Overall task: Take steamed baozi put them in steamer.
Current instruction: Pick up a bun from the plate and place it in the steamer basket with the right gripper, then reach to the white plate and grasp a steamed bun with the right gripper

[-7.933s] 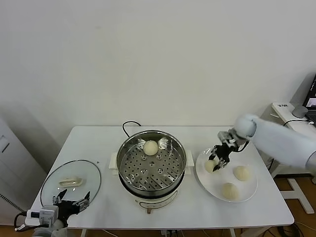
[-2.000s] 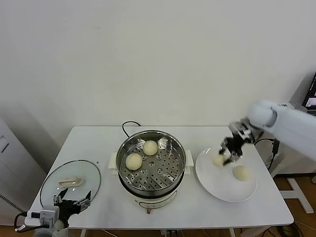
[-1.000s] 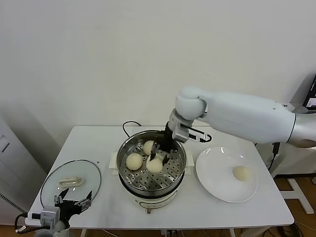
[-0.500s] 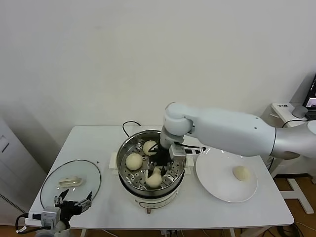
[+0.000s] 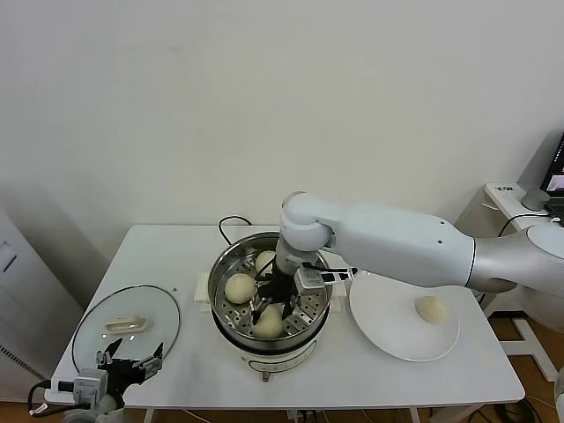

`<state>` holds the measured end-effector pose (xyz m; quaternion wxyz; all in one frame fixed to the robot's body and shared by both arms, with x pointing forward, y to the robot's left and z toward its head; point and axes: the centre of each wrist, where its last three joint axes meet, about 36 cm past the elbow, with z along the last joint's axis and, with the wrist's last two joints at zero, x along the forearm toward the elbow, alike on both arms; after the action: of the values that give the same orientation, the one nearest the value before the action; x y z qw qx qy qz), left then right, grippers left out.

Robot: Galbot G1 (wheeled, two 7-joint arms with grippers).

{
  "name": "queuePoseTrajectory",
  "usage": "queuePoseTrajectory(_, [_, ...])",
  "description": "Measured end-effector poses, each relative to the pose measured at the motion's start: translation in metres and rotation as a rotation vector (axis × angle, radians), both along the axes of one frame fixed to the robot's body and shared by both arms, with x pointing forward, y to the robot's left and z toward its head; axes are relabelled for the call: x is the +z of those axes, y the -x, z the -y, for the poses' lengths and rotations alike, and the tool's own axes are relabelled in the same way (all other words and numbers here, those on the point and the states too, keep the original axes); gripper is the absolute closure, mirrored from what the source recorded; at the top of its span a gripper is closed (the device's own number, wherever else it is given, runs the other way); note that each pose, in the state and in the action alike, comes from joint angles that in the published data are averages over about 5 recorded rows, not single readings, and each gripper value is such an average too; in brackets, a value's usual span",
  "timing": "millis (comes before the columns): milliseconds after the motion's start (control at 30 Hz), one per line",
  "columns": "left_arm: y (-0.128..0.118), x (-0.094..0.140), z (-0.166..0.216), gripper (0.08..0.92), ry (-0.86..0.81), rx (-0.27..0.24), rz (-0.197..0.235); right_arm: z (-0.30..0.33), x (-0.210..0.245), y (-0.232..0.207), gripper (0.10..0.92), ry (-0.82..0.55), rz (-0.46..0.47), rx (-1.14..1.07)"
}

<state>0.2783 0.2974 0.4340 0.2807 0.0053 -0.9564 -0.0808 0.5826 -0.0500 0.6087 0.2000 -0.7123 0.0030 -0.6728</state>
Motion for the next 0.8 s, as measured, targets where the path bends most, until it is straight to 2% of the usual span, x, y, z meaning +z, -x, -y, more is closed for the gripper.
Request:
queuePoseTrajectory(100, [0.000,0.000,-0.001,0.177,-0.002,-0.001,0.000,0.004,0.009,-0.005,0.235,-0.007,0.014,-0.021])
queuePoseTrajectory(200, [0.000,0.000,-0.002,0.177,-0.005,-0.001,0.000,0.012,0.022,-0.013,0.205,-0.016,0.029,-0.056])
queuePoseTrajectory(367, [0.000,0.000,-0.003,0.177,-0.005,-0.002,0.001,0.038,0.051,-0.037,0.200,-0.032,0.052,-0.186])
queuePoseTrajectory(567, [0.000,0.000,-0.003,0.177,-0.007,-0.006,0.003,0.098,0.083,-0.071,0.200,-0.038,0.054,-0.466])
queuePoseTrajectory(800, [-0.001,0.001,-0.004,0.177,-0.008,-0.009,0.005,0.194,0.092,-0.096,0.200,-0.008,0.001,-0.855])
